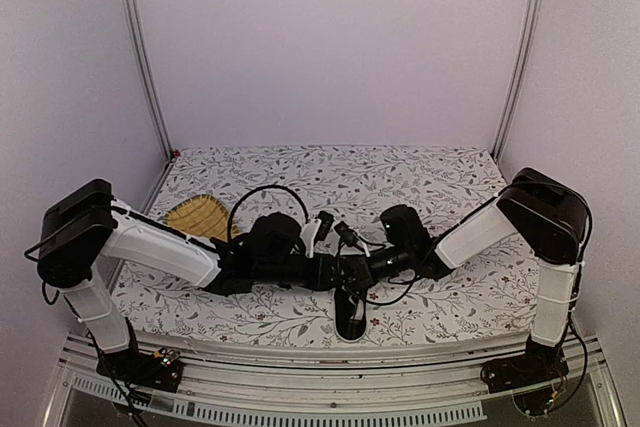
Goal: Tie the shoes
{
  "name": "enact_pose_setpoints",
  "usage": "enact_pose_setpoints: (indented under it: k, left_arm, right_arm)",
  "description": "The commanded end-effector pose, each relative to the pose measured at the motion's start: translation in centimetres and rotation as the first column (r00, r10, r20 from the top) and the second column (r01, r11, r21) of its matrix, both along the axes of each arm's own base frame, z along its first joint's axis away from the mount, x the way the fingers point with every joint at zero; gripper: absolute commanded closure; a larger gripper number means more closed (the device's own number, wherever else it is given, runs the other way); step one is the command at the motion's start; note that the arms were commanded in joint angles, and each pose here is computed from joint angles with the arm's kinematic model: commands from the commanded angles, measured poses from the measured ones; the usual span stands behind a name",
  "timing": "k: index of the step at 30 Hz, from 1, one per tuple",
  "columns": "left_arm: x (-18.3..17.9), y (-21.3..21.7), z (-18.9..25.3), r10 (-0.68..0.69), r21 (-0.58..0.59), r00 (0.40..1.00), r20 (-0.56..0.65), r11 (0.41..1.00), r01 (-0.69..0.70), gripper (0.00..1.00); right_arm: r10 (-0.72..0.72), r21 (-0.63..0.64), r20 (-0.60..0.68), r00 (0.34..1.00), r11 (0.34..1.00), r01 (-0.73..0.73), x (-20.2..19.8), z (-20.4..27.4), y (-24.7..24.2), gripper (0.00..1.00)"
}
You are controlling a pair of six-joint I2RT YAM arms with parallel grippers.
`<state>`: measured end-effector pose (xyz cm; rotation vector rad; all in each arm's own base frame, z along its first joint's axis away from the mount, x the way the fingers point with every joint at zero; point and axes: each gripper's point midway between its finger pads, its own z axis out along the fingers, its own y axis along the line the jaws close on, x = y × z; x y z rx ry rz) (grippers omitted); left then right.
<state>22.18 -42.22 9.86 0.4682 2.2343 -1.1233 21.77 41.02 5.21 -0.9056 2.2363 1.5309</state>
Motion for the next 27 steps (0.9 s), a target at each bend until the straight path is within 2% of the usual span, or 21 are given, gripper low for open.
enact_pose_setpoints:
  k: [1, 8, 11, 16, 21, 25, 27]
  left_arm:
    - [0.7, 1.7, -1.2, 0.032, 0.106, 0.999, -0.016, 0.994, -0.030, 0.69]
    - [-0.8, 2.8, 0.3, -0.054, 0.087, 0.998, -0.025, 0.995, 0.056, 0.41]
    - [-1.6, 3.2, 0.3, -0.099, 0.083, 0.995, -0.031, 0.991, 0.102, 0.34]
    - [-2.4, 3.7, -0.6, -0.138, 0.088, 0.988, -0.076, 0.986, 0.144, 0.32]
    - [-3.0, 4.2, -0.3, -0.163, 0.061, 0.986, -0.039, 0.984, 0.165, 0.33]
    - [-3.6, 4.3, -0.6, -0.193, 0.035, 0.981, -0.023, 0.980, 0.194, 0.42]
    - [-3.8, 4.1, -1.0, -0.210, 0.030, 0.977, -0.018, 0.977, 0.211, 0.43]
  right_arm:
    - [0.168, 0.108, 0.004, 0.986, 0.980, -0.168, -2.9, 2.0, 1.5, 0.98]
    - [0.207, 0.139, -0.001, 0.978, 0.969, -0.205, -3.6, 2.7, 1.3, 0.98]
    - [0.224, 0.153, -0.006, 0.975, 0.963, -0.220, -3.8, 3.0, 1.2, 0.98]
    - [0.253, 0.169, -0.012, 0.967, 0.954, -0.248, -4.3, 3.3, 1.2, 0.98]
    - [0.253, 0.168, -0.022, 0.967, 0.954, -0.246, -4.3, 3.1, 1.0, 0.98]
    - [0.240, 0.168, -0.018, 0.971, 0.958, -0.234, -3.9, 3.3, 1.0, 0.98]
    - [0.235, 0.169, -0.017, 0.972, 0.959, -0.229, -3.8, 3.4, 1.0, 0.98]
